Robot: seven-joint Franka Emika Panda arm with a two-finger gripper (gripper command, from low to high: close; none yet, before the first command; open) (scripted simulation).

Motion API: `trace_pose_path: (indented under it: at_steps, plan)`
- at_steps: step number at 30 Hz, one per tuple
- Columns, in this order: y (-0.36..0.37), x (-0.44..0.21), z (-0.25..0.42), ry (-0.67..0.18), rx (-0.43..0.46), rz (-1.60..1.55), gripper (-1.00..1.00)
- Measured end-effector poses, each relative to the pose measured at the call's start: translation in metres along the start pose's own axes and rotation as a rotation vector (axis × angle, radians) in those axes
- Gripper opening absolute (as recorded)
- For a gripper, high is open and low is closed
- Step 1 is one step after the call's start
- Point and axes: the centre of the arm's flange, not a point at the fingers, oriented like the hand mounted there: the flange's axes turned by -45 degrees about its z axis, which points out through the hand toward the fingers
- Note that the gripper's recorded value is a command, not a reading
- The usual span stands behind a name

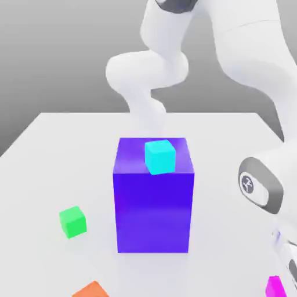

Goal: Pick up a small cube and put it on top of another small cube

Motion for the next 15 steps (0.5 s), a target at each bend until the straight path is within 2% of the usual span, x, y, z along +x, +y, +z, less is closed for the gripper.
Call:
trace_pose_path:
  at_steps: [2,5,7,15]
  plan:
    - [0.000,0.000,-0.002,0.000,0.000,-0.001,-1.00]
    - [0.000,0.001,-0.041,0.000,-0.001,-0.002,-1.00]
    - [0.006,0.006,-0.074,0.023,-0.036,-0.013,-1.00]
    - [0.033,-0.180,-0.155,0.000,-0.148,0.222,-1.00]
